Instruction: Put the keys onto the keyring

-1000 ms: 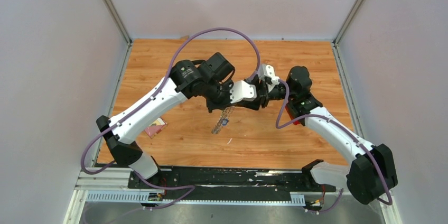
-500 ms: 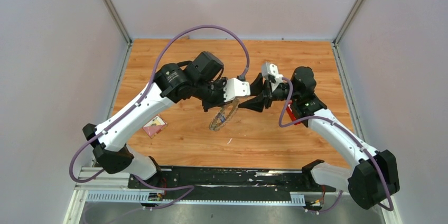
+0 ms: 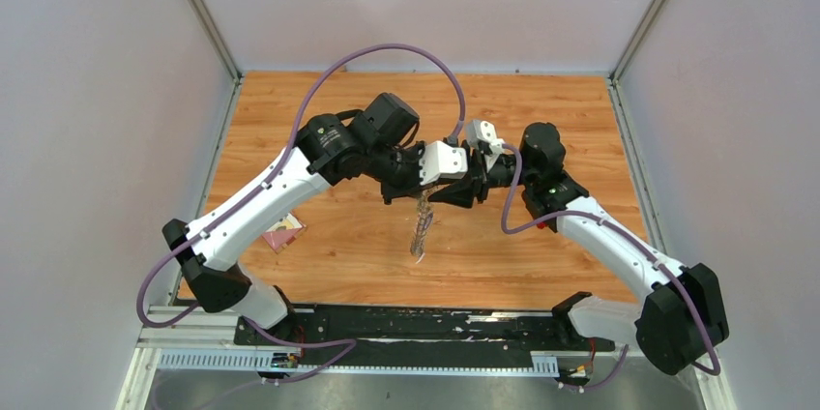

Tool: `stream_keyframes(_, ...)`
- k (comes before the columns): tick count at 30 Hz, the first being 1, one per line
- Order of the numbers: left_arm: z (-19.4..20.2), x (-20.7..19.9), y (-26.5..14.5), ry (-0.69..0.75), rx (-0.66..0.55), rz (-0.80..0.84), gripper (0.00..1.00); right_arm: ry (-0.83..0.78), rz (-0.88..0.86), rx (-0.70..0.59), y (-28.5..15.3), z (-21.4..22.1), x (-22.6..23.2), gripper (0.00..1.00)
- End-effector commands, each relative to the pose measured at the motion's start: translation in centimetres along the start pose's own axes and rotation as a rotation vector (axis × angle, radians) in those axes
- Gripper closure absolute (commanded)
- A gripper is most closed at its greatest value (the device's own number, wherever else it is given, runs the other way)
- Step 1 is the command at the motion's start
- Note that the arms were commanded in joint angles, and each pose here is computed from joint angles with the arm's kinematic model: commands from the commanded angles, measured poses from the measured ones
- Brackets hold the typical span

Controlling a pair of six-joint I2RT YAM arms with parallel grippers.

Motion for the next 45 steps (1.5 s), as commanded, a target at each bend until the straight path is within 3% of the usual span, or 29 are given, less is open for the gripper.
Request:
stream_keyframes(1, -1.5, 0.1, -0.4, 0.006, -0.095, 0.007, 1.00, -0.041, 0.002, -0.010, 0.3, -0.9, -0.4, 0.65)
stream_keyframes(9, -1.4, 0.1, 0.1, -0.008, -0.100, 0.008, 1.00, -0.031, -0.001, -0.013, 0.4, -0.8, -0.4, 0.76)
stream_keyframes(29, -1.4, 0.4, 0.7, -0.024, -0.095, -0.004, 1.00, -0.010, 0.006, -0.015, 0.6, -0.5, -0.4, 0.82)
stream_keyframes(35, -1.4, 0.2, 0.4, -0.017, -0.105, -0.002, 1.00, -0.015, 0.017, -0.003, 0.5, -0.3, -0.6, 0.92)
stream_keyframes(37, -1.3, 0.2, 0.2, -0.012, -0.111, -0.003, 1.00, -0.017, 0.017, -0.004, 0.5, -0.3, -0.6, 1.00)
stream_keyframes(45, -0.7, -0.1, -0.2, 0.034, -0.117, 0.005, 1.00, -0.061, 0.015, -0.014, 0.2, -1.1, -0.4, 1.00)
Point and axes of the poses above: each gripper's point midway between its finger pads, its own y axis out along the fingers, its own x axis along the line the jaws close on, z = x × y, the point moved 10 cm from there along -y, back along the fingers, and after that the axes turned 7 degrees about -y, right-handed, at the moved point
